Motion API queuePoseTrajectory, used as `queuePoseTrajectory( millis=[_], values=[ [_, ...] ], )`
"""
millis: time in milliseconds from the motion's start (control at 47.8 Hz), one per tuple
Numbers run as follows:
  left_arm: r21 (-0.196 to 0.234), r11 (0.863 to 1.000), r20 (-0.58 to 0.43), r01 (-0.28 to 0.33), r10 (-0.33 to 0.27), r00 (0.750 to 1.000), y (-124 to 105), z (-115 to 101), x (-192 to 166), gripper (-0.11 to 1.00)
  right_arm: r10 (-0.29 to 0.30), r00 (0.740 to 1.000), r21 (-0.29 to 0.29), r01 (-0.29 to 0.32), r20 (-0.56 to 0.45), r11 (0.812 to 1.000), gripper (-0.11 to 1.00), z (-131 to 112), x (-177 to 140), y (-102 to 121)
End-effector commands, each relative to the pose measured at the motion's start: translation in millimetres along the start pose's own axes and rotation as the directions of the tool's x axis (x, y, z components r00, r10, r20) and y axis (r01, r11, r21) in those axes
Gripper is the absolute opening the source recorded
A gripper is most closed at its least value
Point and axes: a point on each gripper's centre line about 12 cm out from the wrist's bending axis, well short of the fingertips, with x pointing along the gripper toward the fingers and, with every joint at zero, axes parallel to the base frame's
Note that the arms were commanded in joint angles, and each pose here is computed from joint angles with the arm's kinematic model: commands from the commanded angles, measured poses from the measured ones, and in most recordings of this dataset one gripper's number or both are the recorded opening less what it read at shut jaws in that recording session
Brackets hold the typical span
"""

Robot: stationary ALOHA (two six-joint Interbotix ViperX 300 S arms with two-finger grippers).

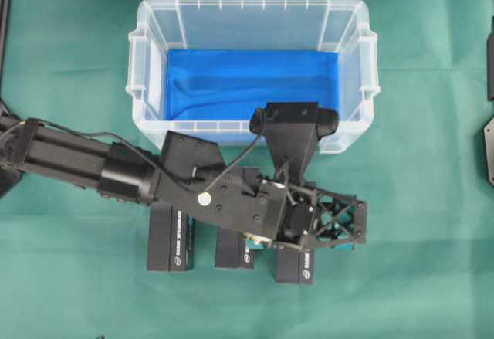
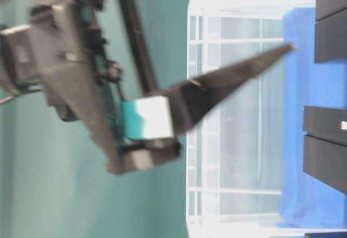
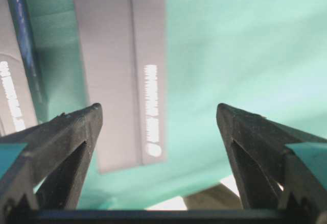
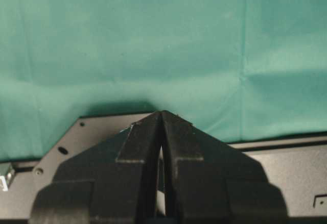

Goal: Take the box out of the case with the left arm.
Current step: 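Lower the box onto the cloth right of the others and release, then withdraw the open left gripper to the left side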

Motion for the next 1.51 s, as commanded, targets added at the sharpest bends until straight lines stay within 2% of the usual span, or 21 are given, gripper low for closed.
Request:
queuePoseTrajectory(
  millis=[0,105,272,523,816,983,1213,1318,1485],
  values=[
    [-0.009,0.995,-0.008,0.098,-0.098,0.995,-17.2,6.0,-41.9,0.92,0.004,1.000,0.000,-0.004,0.015,1.000,0.03,2.7,-4.2,0.1],
    [0.000,0.996,-0.002,0.087,-0.087,0.996,-21.2,8.4,-49.5,0.92,0.005,1.000,0.001,-0.005,0.018,1.000,0.03,2.8,-5.0,0.0],
    [0.020,0.999,0.010,0.028,-0.028,1.000,-19.5,11.0,-51.7,0.92,0.004,1.000,0.000,-0.004,0.016,1.000,0.03,2.5,-4.6,0.0],
    [0.024,1.000,0.011,0.008,-0.008,1.000,-15.7,10.5,-51.6,0.92,0.005,1.000,0.001,-0.005,0.016,1.000,0.03,2.5,-4.6,0.3],
    [0.054,0.998,-0.009,-0.029,0.030,1.000,-0.6,-4.5,-56.6,0.91,0.004,1.000,0.000,-0.004,0.016,1.000,0.03,2.5,-4.6,0.0],
    [0.072,0.991,-0.005,-0.113,0.114,0.993,24.2,-9.0,-69.9,0.91,0.005,1.000,-0.001,-0.005,0.016,1.000,0.03,2.5,-4.6,0.3],
    [0.081,0.986,-0.004,-0.147,0.148,0.989,58.1,-10.8,-95.8,0.91,0.004,1.000,0.002,-0.004,0.016,1.000,0.03,2.6,-5.0,0.0],
    [0.068,0.985,-0.004,-0.157,0.157,0.988,75.7,-10.7,-107.4,0.91,0.004,1.000,0.002,-0.004,0.015,1.000,0.03,2.4,-5.0,0.0],
    [0.011,0.984,-0.007,-0.177,0.177,0.984,115.0,-12.6,-128.0,0.91,0.003,1.000,0.002,-0.003,0.010,1.000,0.03,1.9,-5.0,-0.1]
  ],
)
